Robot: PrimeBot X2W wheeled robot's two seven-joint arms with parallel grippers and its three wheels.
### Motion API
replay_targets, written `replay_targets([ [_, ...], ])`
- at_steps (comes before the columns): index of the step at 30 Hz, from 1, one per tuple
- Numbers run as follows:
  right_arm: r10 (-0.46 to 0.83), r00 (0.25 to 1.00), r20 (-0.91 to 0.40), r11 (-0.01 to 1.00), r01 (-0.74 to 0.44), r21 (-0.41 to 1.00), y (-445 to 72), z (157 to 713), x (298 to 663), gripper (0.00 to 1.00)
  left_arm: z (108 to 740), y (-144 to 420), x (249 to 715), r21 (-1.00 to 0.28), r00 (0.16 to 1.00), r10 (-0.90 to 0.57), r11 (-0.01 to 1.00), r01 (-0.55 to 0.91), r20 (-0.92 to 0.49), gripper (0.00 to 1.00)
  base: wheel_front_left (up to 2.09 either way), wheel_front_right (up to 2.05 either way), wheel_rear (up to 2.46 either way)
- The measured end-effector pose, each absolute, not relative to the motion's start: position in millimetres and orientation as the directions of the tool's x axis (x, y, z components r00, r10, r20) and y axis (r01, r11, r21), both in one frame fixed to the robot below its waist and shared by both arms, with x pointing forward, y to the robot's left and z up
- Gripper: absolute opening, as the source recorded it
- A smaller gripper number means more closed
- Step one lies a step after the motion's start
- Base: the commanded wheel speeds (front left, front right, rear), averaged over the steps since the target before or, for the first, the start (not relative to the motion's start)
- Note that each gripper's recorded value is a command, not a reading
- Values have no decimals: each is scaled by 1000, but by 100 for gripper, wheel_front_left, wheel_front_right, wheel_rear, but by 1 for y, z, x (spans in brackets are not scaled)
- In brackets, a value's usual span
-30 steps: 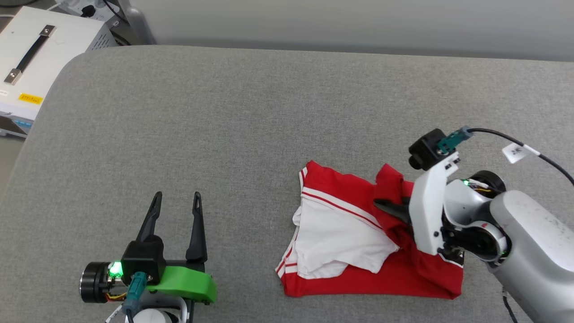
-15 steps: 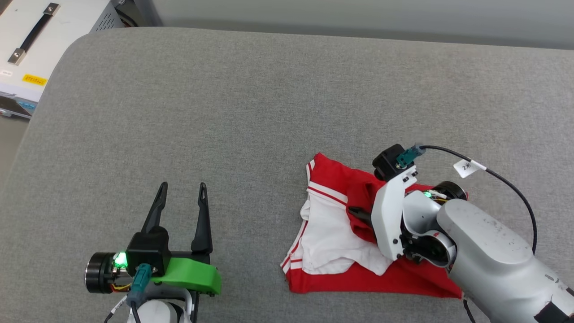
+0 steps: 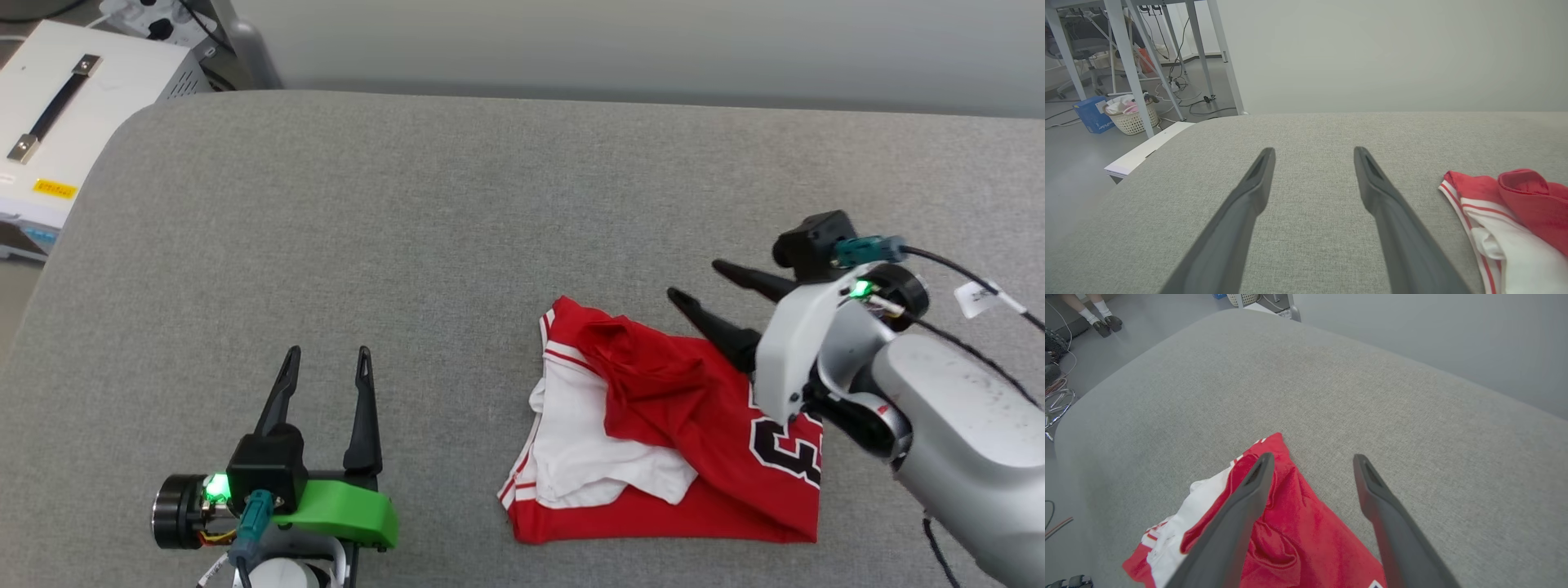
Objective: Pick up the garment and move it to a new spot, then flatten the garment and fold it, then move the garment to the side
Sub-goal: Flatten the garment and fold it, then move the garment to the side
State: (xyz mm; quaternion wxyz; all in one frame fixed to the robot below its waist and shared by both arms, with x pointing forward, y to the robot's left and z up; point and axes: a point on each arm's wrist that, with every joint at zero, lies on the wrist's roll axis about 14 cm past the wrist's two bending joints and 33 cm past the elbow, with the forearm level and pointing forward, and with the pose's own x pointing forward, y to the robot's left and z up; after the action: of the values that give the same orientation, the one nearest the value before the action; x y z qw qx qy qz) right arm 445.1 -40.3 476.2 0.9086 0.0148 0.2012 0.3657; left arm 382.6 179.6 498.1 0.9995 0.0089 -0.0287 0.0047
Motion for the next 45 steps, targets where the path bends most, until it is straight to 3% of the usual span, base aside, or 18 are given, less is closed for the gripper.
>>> replay_targets([
  [8, 495, 869, 0, 868, -495, -39, -125, 556, 467, 100, 509, 169, 378, 14, 996, -28, 1000, 27, 89, 100, 0, 0, 0],
  [14, 335, 926, 174, 942, -328, -69, -169, 577, 446, 100, 520, 158, 379, 12, 991, -62, 998, 61, 122, 100, 0, 0, 0],
  [16, 233, 945, 231, 972, -231, -37, -187, 579, 423, 100, 525, 153, 377, 12, 987, -77, 997, 76, 139, 100, 0, 0, 0],
  [20, 167, 946, 278, 985, -171, -13, -193, 583, 399, 100, 527, 150, 374, 13, 985, -86, 996, 85, 146, 100, 0, 0, 0],
  [30, 90, 977, 193, 993, -102, 54, -193, 544, 356, 100, 525, 153, 363, 12, 987, -83, 997, 82, 137, 100, 0, 0, 0],
  [45, 87, 982, 166, 995, -95, 43, -191, 535, 349, 100, 521, 159, 357, 13, 990, -67, 998, 65, 127, 100, 0, 0, 0],
])
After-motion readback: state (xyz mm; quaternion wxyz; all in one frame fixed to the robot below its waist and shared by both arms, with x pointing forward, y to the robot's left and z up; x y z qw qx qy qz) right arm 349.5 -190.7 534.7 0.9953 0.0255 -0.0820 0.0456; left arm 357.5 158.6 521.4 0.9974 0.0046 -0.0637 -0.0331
